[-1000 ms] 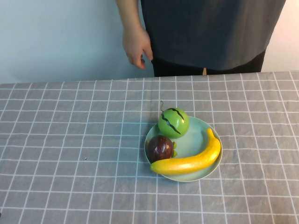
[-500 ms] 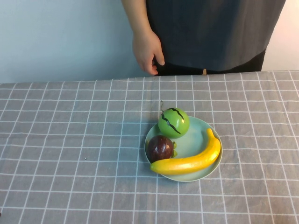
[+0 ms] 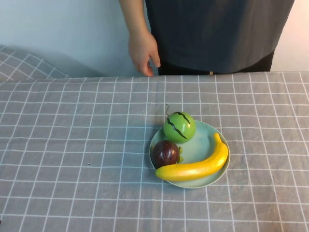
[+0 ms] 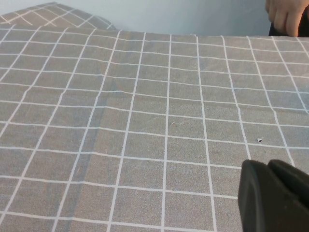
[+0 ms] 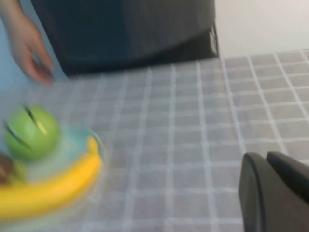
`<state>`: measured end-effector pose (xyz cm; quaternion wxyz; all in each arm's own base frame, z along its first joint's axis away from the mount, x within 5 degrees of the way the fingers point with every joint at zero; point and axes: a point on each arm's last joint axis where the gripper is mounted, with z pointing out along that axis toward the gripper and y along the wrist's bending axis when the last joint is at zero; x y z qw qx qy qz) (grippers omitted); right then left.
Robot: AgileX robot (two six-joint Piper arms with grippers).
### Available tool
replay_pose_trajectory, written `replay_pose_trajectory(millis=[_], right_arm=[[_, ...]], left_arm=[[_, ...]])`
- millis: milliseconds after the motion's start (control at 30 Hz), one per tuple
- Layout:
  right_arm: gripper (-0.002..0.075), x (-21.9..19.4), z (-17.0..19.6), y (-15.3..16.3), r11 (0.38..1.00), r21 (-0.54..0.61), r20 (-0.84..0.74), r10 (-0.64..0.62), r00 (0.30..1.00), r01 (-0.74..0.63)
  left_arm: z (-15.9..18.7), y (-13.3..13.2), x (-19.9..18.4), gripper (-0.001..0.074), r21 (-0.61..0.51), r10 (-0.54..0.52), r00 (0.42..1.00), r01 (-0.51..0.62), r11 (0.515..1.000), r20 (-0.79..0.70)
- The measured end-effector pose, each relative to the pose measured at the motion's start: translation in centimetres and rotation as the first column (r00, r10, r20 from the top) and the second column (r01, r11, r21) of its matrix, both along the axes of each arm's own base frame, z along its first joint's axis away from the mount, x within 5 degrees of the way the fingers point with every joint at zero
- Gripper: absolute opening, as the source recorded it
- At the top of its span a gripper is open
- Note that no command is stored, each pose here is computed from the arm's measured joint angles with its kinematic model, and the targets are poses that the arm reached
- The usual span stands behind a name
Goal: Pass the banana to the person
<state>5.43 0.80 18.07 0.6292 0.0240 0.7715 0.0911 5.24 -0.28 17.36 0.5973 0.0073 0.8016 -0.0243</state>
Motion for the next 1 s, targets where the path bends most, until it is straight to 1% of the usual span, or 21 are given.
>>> replay_pose_trajectory(millis=[100,200,367,467,533,600,667,733,800,867,933,1000], right_arm=[[-0.0008,0.1,0.6,0.2,0.989,0.145,0.047,-0.010,0.999,0.003],[-0.0008,0.1,1.0,0.3,0.955,0.295,0.071,-0.024,0.997,0.002],[-0.0008,0.1,1.4,0.3,0.908,0.418,0.087,-0.042,0.995,0.002],[-0.0008,-0.1,2.0,0.6,0.881,0.473,0.068,-0.010,0.998,-0.024],[-0.0008,-0.1,3.4,1.0,0.880,0.472,0.036,0.036,0.999,-0.049],[-0.0008,0.2,5.6,1.5,0.898,0.434,-0.040,0.096,0.995,-0.069],[-0.0008,0.7,7.5,2.0,0.929,0.359,-0.153,0.154,0.976,-0.090],[-0.0008,1.5,9.2,2.2,0.955,0.278,-0.286,0.190,0.939,-0.108],[-0.0007,2.7,10.8,2.3,0.973,0.184,-0.433,0.206,0.878,-0.138],[-0.0007,3.9,12.2,2.2,0.978,0.113,-0.537,0.209,0.817,-0.175],[-0.0007,5.5,12.9,2.2,0.974,0.072,-0.631,0.211,0.747,-0.214],[-0.0006,7.2,13.5,2.3,0.966,0.049,-0.689,0.217,0.691,-0.255]], left_arm=[[0.0,0.0,0.0,-0.0005,0.000,0.000,1.000,0.000,1.000,0.000],[0.0,0.0,0.0,-0.0004,0.000,0.000,1.000,0.000,1.000,0.000],[0.0,0.0,0.0,-0.0004,0.000,0.000,1.000,0.000,1.000,0.000],[0.0,0.0,0.0,-0.0004,0.000,0.000,1.000,0.000,1.000,0.000],[0.0,0.0,0.0,-0.0004,0.000,0.000,1.000,0.000,1.000,0.000],[0.0,0.0,0.0,-0.0004,0.000,0.000,1.000,0.000,1.000,0.000],[0.0,0.0,0.0,-0.0004,0.000,0.000,1.000,0.000,1.000,0.000],[0.0,0.0,0.0,-0.0004,0.000,0.000,1.000,0.000,1.000,0.000],[0.0,0.0,0.0,-0.0004,0.000,0.000,1.000,0.000,1.000,0.000],[0.0,0.0,0.0,-0.0004,0.000,0.000,1.000,0.000,1.000,0.000],[0.0,0.0,0.0,-0.0004,0.000,0.000,1.000,0.000,1.000,0.000],[0.0,0.0,0.0,-0.0004,0.000,0.000,1.000,0.000,1.000,0.000]])
